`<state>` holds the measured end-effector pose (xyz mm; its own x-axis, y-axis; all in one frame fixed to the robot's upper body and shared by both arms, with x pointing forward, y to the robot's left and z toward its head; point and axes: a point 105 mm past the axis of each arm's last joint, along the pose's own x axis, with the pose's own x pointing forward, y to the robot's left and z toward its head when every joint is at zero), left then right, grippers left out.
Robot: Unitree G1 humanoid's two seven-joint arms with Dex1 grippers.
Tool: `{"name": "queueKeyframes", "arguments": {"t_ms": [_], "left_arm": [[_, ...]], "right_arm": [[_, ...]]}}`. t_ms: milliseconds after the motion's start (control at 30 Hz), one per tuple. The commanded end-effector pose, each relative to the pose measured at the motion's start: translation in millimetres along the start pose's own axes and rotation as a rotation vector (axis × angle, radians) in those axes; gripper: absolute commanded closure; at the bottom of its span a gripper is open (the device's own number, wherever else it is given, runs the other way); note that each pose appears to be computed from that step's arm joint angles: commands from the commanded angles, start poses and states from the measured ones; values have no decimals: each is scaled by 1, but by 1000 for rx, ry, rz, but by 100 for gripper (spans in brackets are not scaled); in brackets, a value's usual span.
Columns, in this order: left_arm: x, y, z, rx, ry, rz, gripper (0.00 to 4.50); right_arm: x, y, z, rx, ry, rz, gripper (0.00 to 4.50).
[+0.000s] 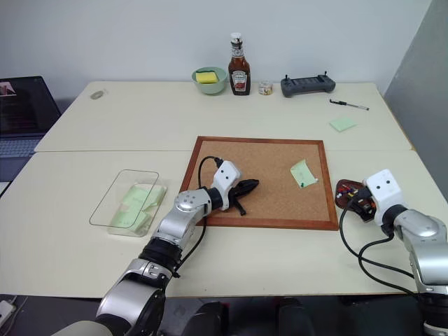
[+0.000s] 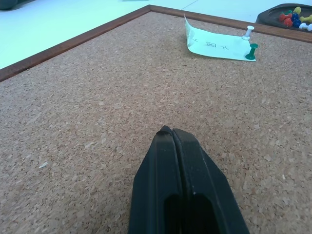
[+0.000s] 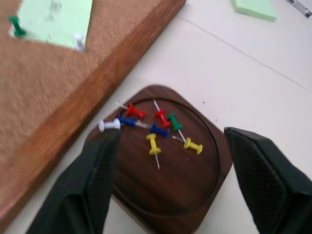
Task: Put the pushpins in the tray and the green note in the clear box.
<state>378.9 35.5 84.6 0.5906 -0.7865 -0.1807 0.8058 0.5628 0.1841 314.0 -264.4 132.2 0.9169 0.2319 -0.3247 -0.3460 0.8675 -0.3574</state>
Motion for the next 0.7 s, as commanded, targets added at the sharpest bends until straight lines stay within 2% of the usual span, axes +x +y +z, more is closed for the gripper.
{"name": "queueKeyframes", "arguments": {"t_ms": [33,267,567,600,633,700], "left_arm": [[2,-8,-18,-7,66,-25,450],[3,-9,-16,0,64,-29,450],[1,-7,-15,3,62,-17,450],[1,-7,-15,3,62,-15,450],[0,-7,-16,2,63,-14,450],[0,-6,-16,2,63,-11,450]], "right_arm": [[1,19,37,-11,-131,118,53],[50,30,36,0,-150,94,53],[78,31,29,-23,-142,101,53],[78,32,28,-27,-140,102,89],[79,32,27,-29,-139,103,97],[79,31,26,-31,-136,105,143]]}}
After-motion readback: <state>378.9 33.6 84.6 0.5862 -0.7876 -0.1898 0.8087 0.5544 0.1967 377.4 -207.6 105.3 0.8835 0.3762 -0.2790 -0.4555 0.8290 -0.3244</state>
